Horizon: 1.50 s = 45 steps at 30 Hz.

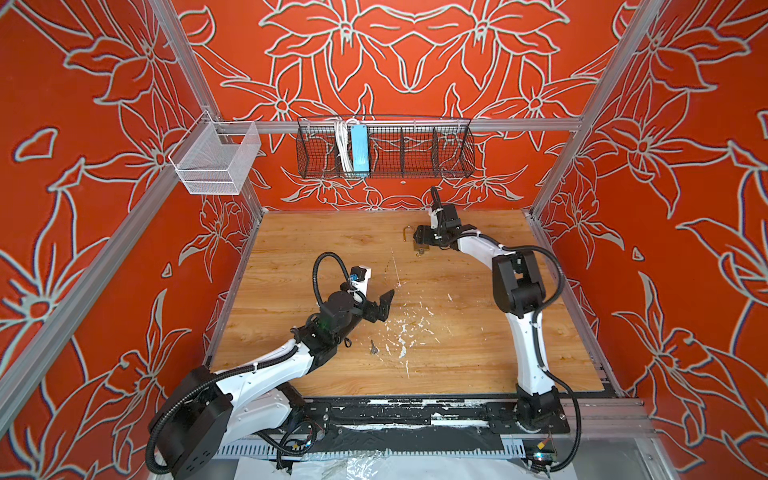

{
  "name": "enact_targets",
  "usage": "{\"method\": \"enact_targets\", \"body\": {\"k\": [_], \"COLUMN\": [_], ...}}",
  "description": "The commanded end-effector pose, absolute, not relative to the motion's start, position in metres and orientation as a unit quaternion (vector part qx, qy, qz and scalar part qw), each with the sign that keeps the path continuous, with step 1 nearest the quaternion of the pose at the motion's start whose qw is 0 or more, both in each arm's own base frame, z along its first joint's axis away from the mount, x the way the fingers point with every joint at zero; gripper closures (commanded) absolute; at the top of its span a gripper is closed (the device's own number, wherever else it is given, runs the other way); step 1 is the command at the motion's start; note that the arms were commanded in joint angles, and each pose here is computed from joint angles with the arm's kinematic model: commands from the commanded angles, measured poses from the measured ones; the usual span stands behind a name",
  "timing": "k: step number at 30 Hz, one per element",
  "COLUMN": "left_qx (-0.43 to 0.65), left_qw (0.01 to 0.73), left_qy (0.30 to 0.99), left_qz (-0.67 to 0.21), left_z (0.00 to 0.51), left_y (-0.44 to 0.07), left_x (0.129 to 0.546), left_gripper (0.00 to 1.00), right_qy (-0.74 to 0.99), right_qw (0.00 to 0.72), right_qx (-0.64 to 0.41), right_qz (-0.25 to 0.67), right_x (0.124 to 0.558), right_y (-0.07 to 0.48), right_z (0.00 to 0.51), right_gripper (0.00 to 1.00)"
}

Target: Unlock with the key

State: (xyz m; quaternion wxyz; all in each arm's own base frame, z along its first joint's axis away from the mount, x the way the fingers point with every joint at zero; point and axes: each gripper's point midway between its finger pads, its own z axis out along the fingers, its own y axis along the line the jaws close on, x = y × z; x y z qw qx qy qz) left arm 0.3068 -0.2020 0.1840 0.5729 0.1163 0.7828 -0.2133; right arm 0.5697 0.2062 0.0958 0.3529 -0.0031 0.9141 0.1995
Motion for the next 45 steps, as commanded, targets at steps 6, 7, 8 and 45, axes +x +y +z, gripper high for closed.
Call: {"method": "enact_targets", "body": {"k": [6,7,8,45], "left_qx": [0.05,0.048,0.042,-0.126], "left_qw": [0.555,0.554,0.554,0.623], "left_qy": [0.816,0.817,0.818,0.766], "left_qz": [-0.153,-0.151,-0.147,-0.093], "left_z": [0.182,0.183,0.183,0.238], "left_y": [-0.18,-0.179,-0.177,-0.079], "left_x": [0.324,0.324,0.325,0.279], "left_gripper": [0.03,0.03,0.03,0.03], "right_qy": [0.869,0.868,0.869,0.694], "right_qw": [0.448,0.448,0.446,0.268], "right_qx": [-0.008,-0.003,-0.001,-0.57], "right_qz": [0.212,0.213,0.215,0.347], "right_x": [0.472,0.456,0.439,0.151], "right_y": [0.172,0.169,0.168,0.369], "right_z": [0.196,0.194,0.189,0.098], "right_gripper": [0.04,0.02,0.02,0.12]}}
